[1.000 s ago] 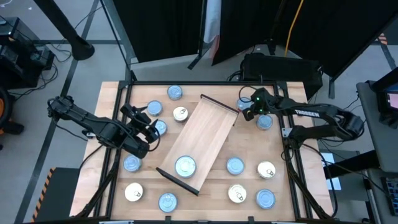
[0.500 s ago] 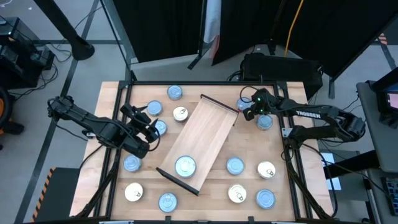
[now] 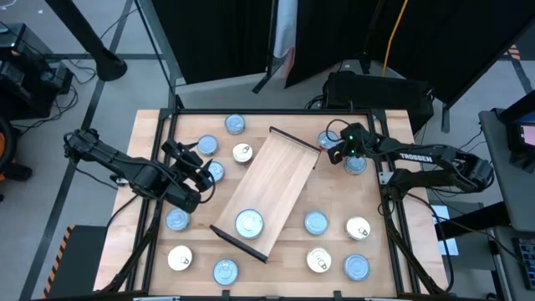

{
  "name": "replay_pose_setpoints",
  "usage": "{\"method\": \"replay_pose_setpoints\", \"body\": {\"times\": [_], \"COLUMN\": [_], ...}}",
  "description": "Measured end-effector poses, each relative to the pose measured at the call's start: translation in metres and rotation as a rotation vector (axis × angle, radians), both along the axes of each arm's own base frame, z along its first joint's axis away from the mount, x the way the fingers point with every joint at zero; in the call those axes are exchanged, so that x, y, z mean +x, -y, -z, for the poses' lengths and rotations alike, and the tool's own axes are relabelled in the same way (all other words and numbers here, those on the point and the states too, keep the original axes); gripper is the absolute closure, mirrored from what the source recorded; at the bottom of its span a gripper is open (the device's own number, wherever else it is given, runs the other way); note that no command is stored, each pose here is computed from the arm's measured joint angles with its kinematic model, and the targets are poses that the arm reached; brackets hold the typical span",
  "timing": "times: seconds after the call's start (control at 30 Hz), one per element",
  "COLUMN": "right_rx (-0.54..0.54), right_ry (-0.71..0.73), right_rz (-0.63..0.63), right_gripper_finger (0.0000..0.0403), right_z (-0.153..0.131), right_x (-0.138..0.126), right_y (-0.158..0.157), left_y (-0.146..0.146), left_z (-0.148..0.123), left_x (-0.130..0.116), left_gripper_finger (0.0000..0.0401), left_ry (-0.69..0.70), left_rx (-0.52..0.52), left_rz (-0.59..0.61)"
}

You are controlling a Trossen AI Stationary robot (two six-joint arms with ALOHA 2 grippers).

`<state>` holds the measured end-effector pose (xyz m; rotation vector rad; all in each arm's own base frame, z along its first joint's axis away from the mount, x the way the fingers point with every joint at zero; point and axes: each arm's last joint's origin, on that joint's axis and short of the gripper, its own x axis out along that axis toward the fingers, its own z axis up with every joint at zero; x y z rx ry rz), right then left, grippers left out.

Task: Stack canned seafood by type on shelf
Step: Stack the red tuna can on top of the other red tuna can

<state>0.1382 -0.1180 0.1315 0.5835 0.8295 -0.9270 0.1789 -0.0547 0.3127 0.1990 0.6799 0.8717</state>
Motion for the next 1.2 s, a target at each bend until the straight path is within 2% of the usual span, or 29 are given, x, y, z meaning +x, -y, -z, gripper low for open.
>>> {"method": "replay_pose_setpoints", "body": {"times": [0.1,0.2,0.37,0.7,1.2], "right_rx": [0.005,0.067,0.076,-0.086,-0.106], "right_ry": [-0.006,-0.053,-0.046,0.146,0.075], "right_rz": [-0.008,-0.020,-0.036,-0.053,-0.021], "right_gripper_finger": [0.0403,0.0403,0.0403,0.0403,0.0403], "right_z": [0.001,0.009,0.007,-0.021,-0.011], "right_x": [0.000,-0.003,-0.001,0.005,0.007], "right_y": [-0.002,-0.008,-0.012,-0.012,-0.004], "left_y": [0.000,0.000,0.000,0.000,0.000], "left_z": [0.000,0.000,0.000,0.000,-0.001], "left_x": [0.000,0.000,0.000,0.000,0.000], "left_gripper_finger": [0.0080,0.0080,0.0080,0.0080,0.0080], "left_ry": [0.001,0.001,0.002,0.005,0.008], "left_rx": [-0.001,-0.001,0.002,0.008,0.012], "left_rz": [-0.001,-0.001,-0.001,-0.003,-0.004]}}
